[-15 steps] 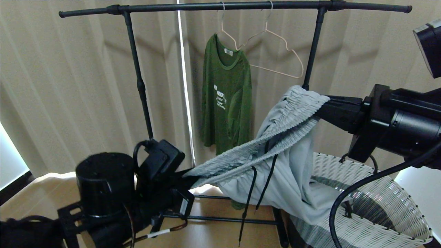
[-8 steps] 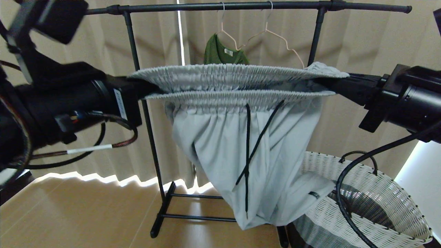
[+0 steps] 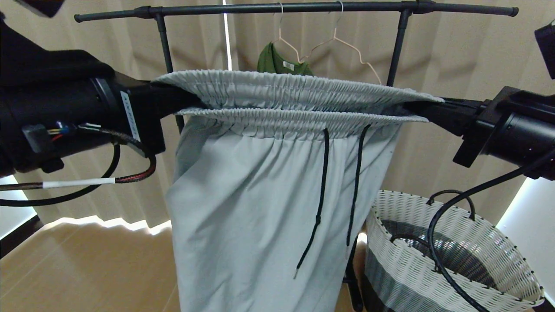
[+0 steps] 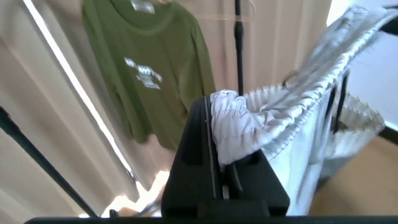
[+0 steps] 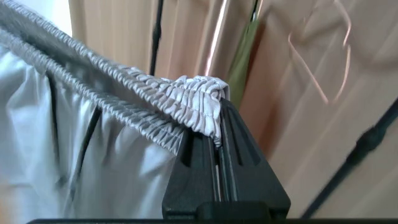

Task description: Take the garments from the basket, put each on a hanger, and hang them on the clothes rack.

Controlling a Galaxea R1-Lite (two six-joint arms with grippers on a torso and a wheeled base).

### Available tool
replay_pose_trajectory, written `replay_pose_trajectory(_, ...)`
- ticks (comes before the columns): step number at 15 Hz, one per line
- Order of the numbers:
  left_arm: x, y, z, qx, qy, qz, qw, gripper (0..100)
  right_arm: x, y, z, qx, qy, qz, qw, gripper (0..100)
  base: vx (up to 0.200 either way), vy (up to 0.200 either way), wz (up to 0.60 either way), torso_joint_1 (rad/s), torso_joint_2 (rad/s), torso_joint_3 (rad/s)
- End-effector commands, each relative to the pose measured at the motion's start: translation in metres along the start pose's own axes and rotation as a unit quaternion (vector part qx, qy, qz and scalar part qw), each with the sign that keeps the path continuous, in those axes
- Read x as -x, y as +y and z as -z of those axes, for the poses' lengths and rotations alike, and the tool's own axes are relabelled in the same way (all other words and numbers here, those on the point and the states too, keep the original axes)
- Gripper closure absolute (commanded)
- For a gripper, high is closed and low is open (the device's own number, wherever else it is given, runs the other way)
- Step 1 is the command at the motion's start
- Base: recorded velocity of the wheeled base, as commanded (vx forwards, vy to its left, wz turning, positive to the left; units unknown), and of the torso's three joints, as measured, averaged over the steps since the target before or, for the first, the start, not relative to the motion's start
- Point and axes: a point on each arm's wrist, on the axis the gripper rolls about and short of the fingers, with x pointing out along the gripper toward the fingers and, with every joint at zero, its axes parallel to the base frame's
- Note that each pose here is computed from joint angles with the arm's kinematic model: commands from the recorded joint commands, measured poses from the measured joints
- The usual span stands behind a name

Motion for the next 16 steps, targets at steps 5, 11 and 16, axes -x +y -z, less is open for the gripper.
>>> replay_pose_trajectory(5,0.001,-0.002,0.010,-0.001,0.016,0.003,0.9999,100,0.003,0.000,-0.001,0.003,-0.003,0.003,1.0000,100,0.000,0.000,0.00,0.000,0.00,0.000)
replay_pose_trajectory(11,-0.013,-0.002,0.006,-0.002,0.015,0.005,0.9999,100,0.035,-0.003,-0.015,0.011,-0.031,0.025,0.9991,100,0.000,0.000,0.00,0.000,0.00,0.000)
replay_pose_trajectory(16,-0.068,-0.003,-0.008,0.000,0.012,0.003,0.9999,100,0.065,0.017,0.004,0.006,-0.022,-0.053,0.9983,100,0.000,0.000,0.00,0.000,0.00,0.000)
